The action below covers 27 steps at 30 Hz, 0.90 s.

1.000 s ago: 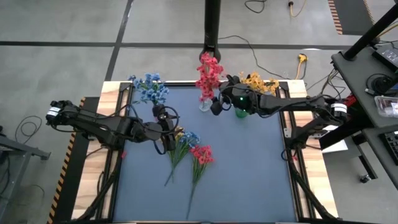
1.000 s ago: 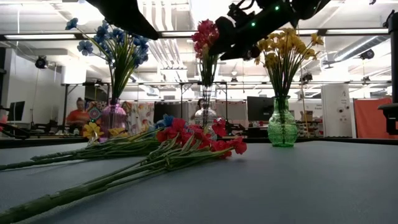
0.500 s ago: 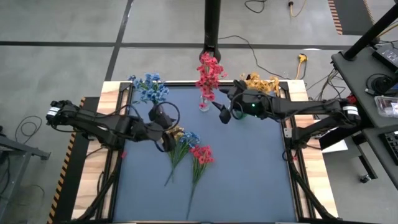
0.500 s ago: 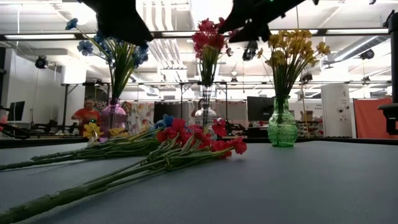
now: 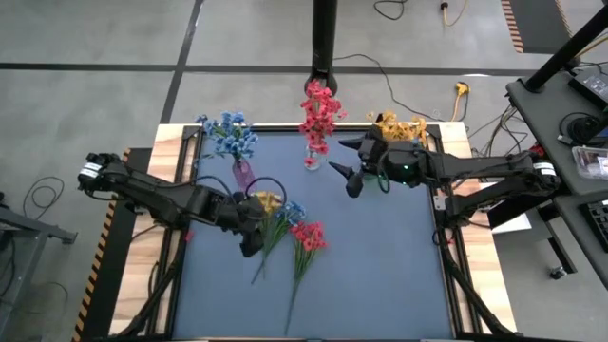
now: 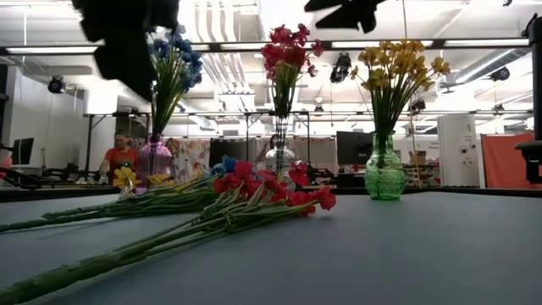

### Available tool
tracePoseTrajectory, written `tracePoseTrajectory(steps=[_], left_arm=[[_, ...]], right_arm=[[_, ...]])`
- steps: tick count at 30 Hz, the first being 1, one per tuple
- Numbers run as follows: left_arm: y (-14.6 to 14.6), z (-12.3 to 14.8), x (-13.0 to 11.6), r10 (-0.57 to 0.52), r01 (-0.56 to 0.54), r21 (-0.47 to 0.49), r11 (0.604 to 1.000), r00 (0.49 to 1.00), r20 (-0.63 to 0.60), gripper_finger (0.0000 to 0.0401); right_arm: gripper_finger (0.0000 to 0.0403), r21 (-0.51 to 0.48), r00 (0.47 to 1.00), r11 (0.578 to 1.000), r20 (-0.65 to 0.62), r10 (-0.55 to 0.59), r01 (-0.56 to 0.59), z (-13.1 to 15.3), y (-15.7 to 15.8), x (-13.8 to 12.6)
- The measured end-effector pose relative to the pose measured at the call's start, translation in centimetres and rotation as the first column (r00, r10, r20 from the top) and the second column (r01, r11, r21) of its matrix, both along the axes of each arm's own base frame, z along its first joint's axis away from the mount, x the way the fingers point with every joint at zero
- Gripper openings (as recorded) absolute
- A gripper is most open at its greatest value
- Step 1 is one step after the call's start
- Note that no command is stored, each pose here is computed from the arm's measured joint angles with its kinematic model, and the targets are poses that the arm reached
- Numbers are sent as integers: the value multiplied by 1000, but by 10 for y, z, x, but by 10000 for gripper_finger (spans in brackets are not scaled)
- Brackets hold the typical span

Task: Sort flowers into vase by color
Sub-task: Put the yellow flower into the green vase

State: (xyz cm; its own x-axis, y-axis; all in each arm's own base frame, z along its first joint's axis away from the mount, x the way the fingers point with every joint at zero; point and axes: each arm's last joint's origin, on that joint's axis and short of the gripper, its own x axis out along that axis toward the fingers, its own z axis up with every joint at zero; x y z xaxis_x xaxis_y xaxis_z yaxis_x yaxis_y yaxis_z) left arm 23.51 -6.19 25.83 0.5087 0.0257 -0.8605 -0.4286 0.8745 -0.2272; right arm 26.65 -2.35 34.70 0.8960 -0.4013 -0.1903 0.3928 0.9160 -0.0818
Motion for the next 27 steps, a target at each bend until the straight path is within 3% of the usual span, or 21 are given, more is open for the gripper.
tracePoseTrajectory(steps=[6, 15, 20, 27], left_arm=[[-7, -20, -6, 113, -162, -173, 971, 958, -263, 228], [-32, -57, 1, 235, -307, -98, 946, 865, -443, 228], [-42, -77, 10, 248, -307, -57, 950, 855, -455, 228], [-48, -90, 28, 265, -308, -70, 949, 897, -353, 228]], right_arm=[[304, 15, 993, 994, 51, 103, -104, 14, 27, -16], [304, 14, 967, 968, 51, 250, -251, 16, 64, -24], [304, 9, 955, 955, 43, 295, -295, 16, 75, -28], [304, 57, 950, 949, -2, 311, -311, 11, 81, -33]])
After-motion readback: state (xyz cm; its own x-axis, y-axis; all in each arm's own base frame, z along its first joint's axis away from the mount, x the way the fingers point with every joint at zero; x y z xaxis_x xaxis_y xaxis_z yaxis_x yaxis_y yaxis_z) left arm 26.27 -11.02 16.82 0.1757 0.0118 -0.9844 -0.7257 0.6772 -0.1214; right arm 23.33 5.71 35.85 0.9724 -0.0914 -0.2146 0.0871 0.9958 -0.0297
